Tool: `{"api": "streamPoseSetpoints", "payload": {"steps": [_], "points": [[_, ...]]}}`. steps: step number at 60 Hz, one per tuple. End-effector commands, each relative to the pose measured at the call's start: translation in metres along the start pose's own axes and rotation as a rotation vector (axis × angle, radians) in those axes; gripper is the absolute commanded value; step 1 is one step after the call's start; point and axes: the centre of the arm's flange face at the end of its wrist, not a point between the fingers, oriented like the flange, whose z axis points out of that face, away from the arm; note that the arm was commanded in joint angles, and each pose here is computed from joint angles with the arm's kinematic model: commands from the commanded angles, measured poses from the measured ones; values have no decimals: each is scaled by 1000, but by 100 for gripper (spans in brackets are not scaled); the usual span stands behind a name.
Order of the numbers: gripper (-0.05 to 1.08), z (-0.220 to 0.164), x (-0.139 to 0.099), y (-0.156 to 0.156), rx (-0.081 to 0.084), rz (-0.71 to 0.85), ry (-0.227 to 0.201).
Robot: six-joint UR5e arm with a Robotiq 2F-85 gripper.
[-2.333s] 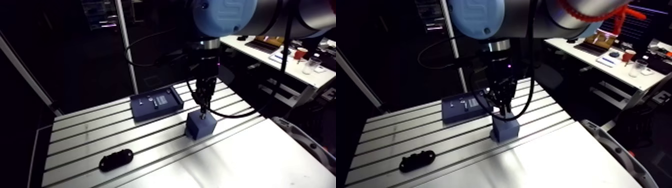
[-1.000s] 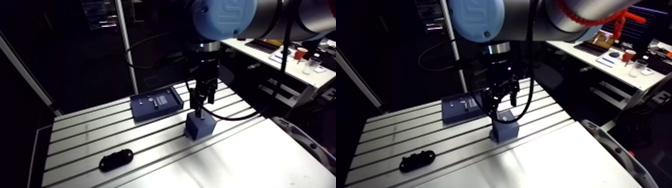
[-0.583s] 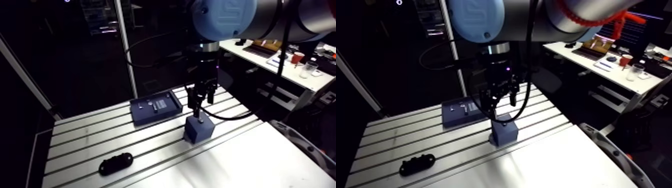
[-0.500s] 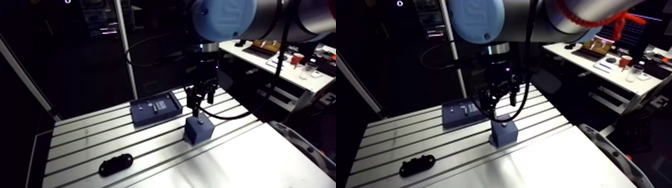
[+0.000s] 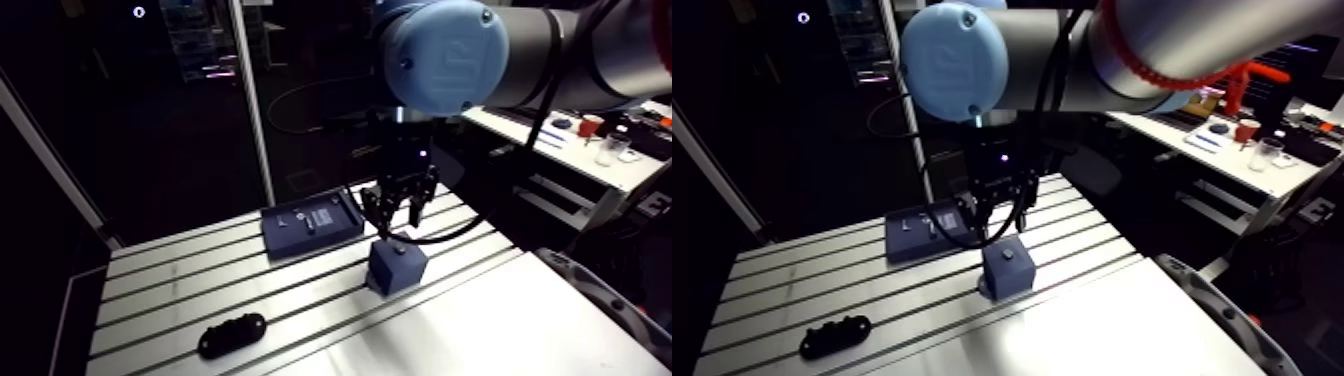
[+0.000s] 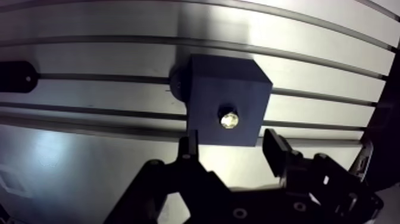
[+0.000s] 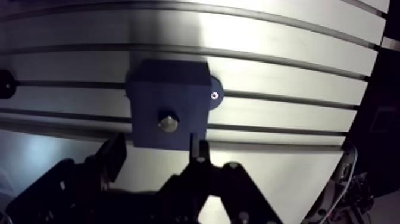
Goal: Pick up the M10 bolt and insert it into the hex recess until seated.
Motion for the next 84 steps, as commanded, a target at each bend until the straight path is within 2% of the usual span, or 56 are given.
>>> {"api": "streamPoseSetpoints", "payload": {"steps": [1, 11, 18, 24, 30, 46, 74, 79, 84], "points": [[42, -2, -1, 2, -10, 77, 34], [43, -2, -5, 2, -9, 130, 34], [43, -5, -10, -1, -13, 150, 50], [43, -3, -12, -4, 1, 153, 55], [43, -2, -12, -4, 5, 153, 55], [43, 4, -14, -4, 4, 143, 46], [47, 13, -15, -2, 11, 124, 32], [47, 13, -14, -2, 4, 123, 44], [47, 14, -12, -2, 4, 122, 50]]}}
